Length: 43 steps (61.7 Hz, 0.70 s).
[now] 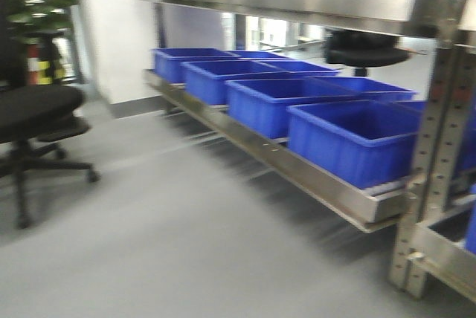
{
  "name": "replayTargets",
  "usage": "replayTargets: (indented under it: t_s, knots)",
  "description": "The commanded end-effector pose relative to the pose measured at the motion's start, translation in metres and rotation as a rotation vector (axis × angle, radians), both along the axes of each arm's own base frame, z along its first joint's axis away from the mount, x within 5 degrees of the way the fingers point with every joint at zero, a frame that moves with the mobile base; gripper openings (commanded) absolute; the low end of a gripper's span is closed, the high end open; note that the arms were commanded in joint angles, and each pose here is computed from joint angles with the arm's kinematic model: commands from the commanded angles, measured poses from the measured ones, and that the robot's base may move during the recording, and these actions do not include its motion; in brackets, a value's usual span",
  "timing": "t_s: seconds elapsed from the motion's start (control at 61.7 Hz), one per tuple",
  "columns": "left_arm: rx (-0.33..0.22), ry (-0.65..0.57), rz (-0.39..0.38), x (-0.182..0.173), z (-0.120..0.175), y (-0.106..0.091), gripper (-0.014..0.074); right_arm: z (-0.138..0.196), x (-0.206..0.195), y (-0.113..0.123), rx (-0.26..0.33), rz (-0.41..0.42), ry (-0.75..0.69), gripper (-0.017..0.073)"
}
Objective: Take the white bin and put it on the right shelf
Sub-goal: 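Drive the base to the steel shelf holding the bin aloft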
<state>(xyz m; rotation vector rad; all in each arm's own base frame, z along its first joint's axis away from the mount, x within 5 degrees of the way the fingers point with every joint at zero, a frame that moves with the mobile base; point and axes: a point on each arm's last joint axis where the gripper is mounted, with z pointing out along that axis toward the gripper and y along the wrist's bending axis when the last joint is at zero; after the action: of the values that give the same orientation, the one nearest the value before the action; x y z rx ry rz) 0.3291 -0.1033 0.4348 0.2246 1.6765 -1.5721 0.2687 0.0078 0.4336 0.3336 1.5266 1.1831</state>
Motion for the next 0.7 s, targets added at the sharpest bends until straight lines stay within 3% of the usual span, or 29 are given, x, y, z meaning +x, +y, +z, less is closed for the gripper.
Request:
replayTargets:
  t_s: [0.0, 0.681]
  knots:
    - [-0.042, -0.140, -0.290, -0.0451, 0.0300, -0.0188, -0.0126, 0.0337, -0.0259, 0.0230, 0.108, 0.221, -0.144, 0.0057]
    - [-0.042, -0.140, -0.289, -0.0449, 0.0300, -0.0188, -0.0126, 0.0337, -0.0258, 0.0229, 0.108, 0.220, -0.143, 0.0057]
